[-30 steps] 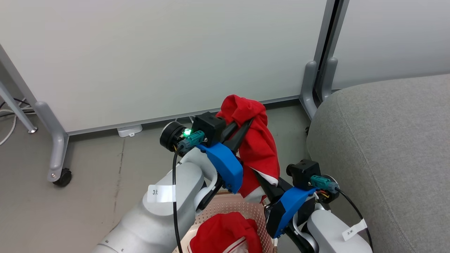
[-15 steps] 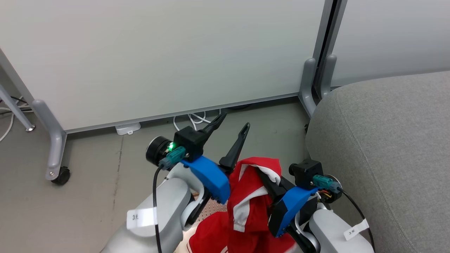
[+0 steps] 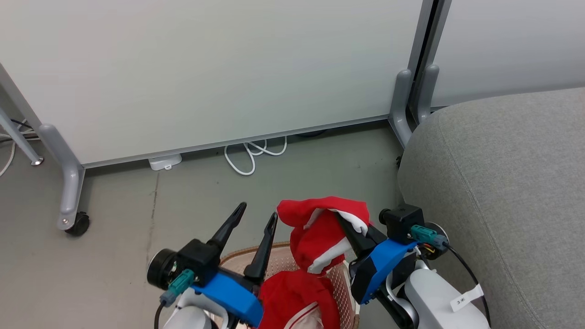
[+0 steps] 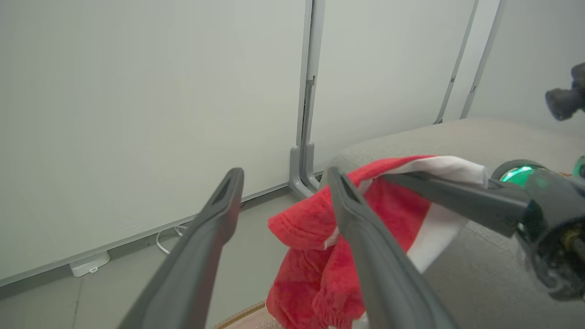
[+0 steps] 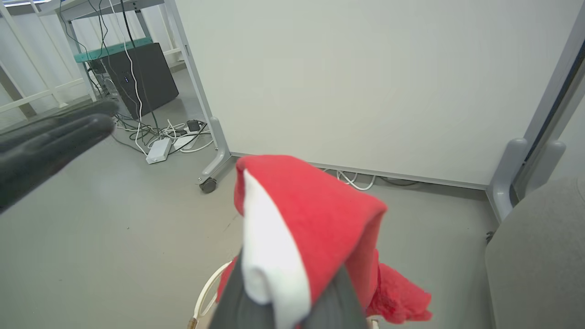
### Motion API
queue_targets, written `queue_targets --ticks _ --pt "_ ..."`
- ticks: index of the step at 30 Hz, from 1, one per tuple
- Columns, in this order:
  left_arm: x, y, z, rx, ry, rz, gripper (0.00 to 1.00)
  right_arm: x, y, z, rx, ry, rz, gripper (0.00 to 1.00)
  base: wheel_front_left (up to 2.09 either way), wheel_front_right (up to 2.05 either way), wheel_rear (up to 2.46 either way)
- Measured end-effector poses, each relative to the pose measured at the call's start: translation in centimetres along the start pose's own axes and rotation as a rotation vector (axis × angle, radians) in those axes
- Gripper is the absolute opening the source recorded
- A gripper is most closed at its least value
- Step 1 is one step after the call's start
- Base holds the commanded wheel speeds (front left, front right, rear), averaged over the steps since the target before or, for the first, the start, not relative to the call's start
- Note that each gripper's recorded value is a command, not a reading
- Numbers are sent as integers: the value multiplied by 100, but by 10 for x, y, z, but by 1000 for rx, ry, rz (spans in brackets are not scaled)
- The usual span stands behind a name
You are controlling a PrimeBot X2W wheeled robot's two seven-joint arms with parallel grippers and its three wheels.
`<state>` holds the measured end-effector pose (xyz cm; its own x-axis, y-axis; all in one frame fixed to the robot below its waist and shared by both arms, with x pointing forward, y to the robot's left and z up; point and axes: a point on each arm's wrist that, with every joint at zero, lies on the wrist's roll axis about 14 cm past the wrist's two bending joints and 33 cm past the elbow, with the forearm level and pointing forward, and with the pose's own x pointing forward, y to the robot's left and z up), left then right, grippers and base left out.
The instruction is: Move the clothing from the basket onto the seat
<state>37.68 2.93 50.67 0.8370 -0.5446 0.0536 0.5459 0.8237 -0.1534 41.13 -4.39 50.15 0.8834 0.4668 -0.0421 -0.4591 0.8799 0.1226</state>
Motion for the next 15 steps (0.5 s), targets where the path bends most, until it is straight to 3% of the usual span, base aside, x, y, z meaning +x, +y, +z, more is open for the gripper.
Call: queue_targets --ticks 15 --pt "-28 14 -17 -9 25 87 100 -6 -7 -1 6 1 -31 0 0 0 0"
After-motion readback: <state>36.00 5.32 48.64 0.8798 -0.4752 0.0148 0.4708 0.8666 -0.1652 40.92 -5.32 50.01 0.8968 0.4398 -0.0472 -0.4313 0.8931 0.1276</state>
